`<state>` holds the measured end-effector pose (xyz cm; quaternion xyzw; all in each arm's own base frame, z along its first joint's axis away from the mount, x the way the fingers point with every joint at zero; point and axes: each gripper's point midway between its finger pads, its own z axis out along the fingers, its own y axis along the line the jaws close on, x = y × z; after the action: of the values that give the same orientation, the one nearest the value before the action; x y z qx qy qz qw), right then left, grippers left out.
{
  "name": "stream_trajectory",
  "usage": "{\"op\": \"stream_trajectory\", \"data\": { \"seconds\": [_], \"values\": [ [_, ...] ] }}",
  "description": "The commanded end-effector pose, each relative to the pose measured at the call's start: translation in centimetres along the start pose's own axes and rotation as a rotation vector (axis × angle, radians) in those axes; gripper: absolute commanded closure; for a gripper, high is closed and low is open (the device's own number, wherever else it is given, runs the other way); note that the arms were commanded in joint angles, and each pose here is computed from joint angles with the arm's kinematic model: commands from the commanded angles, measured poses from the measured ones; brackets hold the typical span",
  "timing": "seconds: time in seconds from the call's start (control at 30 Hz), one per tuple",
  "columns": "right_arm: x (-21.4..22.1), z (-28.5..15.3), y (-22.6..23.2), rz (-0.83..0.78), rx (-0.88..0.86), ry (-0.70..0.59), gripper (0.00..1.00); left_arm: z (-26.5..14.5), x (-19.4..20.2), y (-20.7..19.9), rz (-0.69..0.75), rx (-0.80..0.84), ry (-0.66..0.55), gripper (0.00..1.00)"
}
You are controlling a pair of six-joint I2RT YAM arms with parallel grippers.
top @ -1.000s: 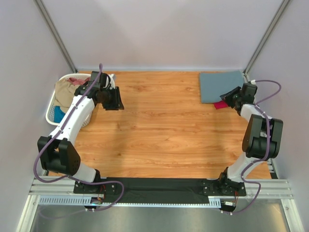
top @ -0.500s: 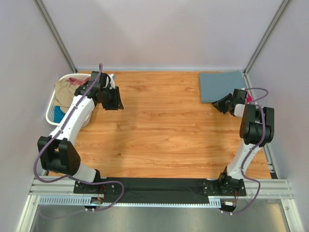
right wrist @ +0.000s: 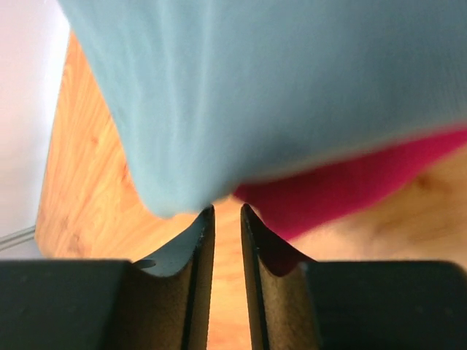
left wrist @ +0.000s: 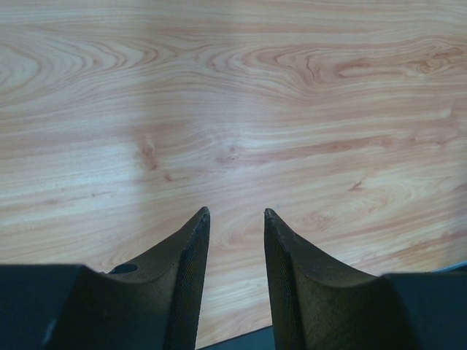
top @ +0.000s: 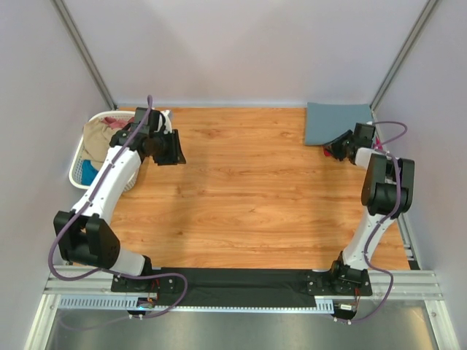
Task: Fold and stack the t-shirts
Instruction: Neatly place the folded tshirt to the corner
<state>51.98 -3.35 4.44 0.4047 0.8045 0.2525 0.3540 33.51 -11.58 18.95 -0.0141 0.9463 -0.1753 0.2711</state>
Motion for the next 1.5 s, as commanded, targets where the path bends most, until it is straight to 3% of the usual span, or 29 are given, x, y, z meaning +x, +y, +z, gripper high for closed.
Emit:
{"op": "stream_trajectory", "data": {
  "seconds": [0.0,0.2,0.27,0.33,0.37,0.4,0.43,0.57,0.77,0.8,1.17,1.47],
  "values": [
    [-0.9,-5.1,4.3,-0.061,-0.101,-0.027,0.77,-2.9,-2.0,-1.5,0.027,0.040,-0.117,0.57],
    [3.6,-13.0,4.4,-0.122,-0.090,0.068,0.67,-8.7,-3.0,-5.6,0.075,0.233,-0.278,0.57],
    [3.5,-17.3,6.2,-0.213,-0.122,0.021,0.62,-10.2,-3.1,-7.1,0.093,0.320,-0.339,0.56],
    [4.4,-21.5,7.0,-0.267,-0.118,0.010,0.53,-13.1,-3.6,-8.9,0.131,0.417,-0.458,0.54],
    [4.8,-22.8,7.0,-0.304,-0.111,0.007,0.49,-12.9,-2.5,-9.4,0.149,0.473,-0.454,0.53],
    [5.7,-23.9,6.3,-0.315,-0.073,0.023,0.34,-14.3,-2.1,-10.0,0.172,0.515,-0.504,0.52],
    [6.2,-26.1,7.3,-0.353,-0.105,-0.005,0.28,-15.2,-2.5,-10.7,0.187,0.562,-0.563,0.40],
    [9.3,-29.9,6.7,-0.436,-0.096,0.017,0.00,-15.5,0.1,-11.0,0.157,0.632,-0.544,0.33],
    [13.6,-33.1,5.9,-0.535,-0.140,0.073,0.00,-15.2,4.0,-11.2,0.162,0.671,-0.345,0.22],
    [13.7,-33.5,5.7,-0.538,-0.141,0.069,0.00,-15.2,4.4,-11.1,0.163,0.670,-0.335,0.01],
    [13.5,-36.4,6.0,-0.588,-0.173,0.026,0.00,-17.8,5.1,-10.1,0.225,0.610,-0.481,0.01],
    [12.8,-37.1,7.0,-0.572,-0.194,-0.016,0.00,-18.1,5.5,-10.1,0.231,0.607,-0.483,0.00]
  ]
}}
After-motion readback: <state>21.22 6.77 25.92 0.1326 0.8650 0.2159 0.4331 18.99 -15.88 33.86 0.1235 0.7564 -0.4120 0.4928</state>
